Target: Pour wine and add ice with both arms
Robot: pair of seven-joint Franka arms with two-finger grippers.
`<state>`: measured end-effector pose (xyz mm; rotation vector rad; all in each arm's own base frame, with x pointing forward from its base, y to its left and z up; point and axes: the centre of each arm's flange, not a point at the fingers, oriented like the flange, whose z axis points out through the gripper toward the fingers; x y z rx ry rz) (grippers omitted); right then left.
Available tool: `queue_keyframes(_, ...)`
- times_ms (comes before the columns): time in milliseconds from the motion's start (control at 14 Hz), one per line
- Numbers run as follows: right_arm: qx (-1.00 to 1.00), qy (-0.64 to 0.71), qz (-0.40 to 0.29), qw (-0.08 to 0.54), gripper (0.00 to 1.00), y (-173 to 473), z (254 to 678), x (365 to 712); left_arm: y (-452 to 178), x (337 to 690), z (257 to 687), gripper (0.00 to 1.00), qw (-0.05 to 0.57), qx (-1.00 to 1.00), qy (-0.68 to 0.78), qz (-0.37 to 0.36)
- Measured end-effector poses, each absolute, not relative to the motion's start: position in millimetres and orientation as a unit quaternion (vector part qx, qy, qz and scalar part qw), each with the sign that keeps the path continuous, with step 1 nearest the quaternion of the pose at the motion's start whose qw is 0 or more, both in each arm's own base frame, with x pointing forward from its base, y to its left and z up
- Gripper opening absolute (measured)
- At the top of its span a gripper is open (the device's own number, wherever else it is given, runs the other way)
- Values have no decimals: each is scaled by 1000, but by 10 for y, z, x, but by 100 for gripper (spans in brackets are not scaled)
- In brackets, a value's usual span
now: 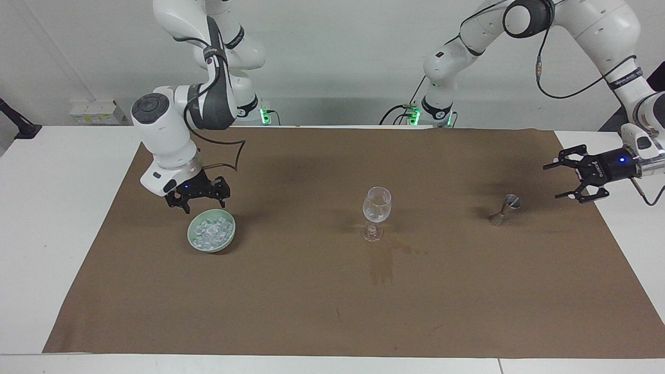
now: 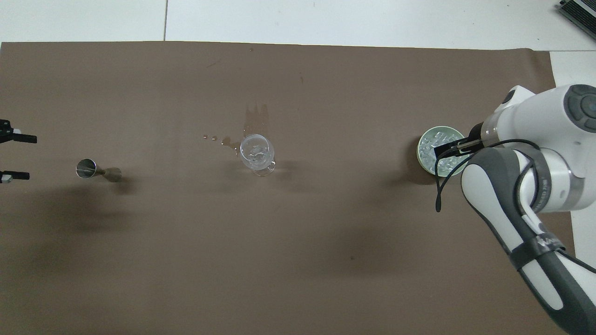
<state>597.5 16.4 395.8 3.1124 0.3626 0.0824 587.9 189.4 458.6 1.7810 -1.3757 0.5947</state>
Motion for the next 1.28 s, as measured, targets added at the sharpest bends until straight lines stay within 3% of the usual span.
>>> queue_keyframes(499,989,145,15,21,98,135,3457,6050,308,5920,5673,89,270,884,-378,49)
queue_keyframes(570,988,149,12,26,91,127,3436,6042,186,5900,5790,89,243,908,-339,39)
queue_keyframes(642,988,150,10,28,90,123,3417,6034,120,5873,5892,91,214,929,-301,32)
queue_keyframes(784,988,150,10,28,73,119,3387,6029,32,5820,6078,93,156,959,-236,29)
queue_keyframes(1141,988,151,19,29,70,119,3290,6050,-143,5598,6337,100,47,995,-77,30)
queue_keyframes(1212,988,151,19,29,67,119,3280,6053,-138,5562,6349,100,26,997,-65,29)
queue_keyframes(1283,988,151,19,29,57,117,3276,6054,-120,5543,6359,100,8,998,-60,29)
